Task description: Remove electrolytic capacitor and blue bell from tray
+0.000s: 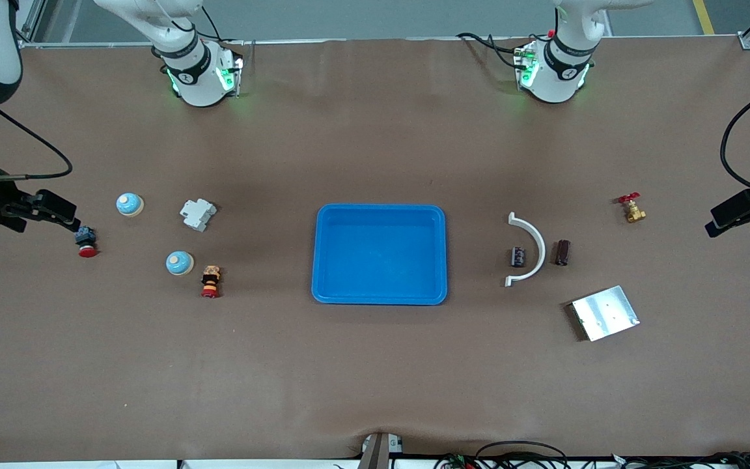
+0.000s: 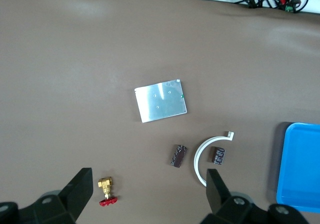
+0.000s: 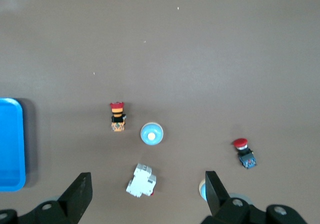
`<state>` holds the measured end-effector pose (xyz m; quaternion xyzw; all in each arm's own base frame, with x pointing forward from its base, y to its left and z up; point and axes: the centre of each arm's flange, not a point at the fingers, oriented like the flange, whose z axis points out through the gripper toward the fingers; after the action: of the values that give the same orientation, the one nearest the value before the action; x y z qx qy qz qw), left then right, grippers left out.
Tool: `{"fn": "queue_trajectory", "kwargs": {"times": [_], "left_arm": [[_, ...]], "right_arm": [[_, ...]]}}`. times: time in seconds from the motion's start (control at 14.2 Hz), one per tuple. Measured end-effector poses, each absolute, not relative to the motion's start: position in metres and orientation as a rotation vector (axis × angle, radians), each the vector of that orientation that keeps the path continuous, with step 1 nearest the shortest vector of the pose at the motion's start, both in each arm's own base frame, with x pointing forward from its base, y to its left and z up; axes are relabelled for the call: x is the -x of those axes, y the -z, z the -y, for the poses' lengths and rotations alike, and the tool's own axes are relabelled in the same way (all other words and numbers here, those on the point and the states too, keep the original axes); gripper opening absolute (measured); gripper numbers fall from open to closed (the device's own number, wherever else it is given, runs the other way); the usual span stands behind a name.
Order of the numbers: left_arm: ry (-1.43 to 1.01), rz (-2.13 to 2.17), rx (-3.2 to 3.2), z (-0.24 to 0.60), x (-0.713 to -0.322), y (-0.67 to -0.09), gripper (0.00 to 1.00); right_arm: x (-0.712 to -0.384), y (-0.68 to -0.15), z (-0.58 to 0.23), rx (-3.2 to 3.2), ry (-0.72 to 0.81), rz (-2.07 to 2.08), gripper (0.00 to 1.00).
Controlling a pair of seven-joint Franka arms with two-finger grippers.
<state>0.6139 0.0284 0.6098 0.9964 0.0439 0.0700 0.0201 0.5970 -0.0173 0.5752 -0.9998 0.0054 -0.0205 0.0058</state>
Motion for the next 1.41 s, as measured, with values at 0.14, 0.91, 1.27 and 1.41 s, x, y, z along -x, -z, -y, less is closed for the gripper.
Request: {"fn": "queue_trajectory", "kwargs": {"times": [0.14,0.91,1.27,1.41], "left_arm": [[-0.225,-0.134,-3.092,-0.028,-0.613,-0.613,1.0],[-0.225,-0.131,-3.092,-0.027,-0.613,-0.613,1.0],[-0.221,-0.106,-3.09,-0.017,-0.613,-0.613,1.0],[-0.213,-0.096,-3.09,-0.014,-0.611,-0.613,1.0]], "right_arm": [[-0.595,-0.58,0.017,3.129,0.048,-0.017,1.0],[-0.573,-0.606,0.019,3.091,-0.02,-0.041,1.0],[-0.572,-0.607,0.025,3.085,-0.019,-0.059,1.0],[-0.571,-0.607,0.025,3.084,-0.025,-0.059,1.0]]}}
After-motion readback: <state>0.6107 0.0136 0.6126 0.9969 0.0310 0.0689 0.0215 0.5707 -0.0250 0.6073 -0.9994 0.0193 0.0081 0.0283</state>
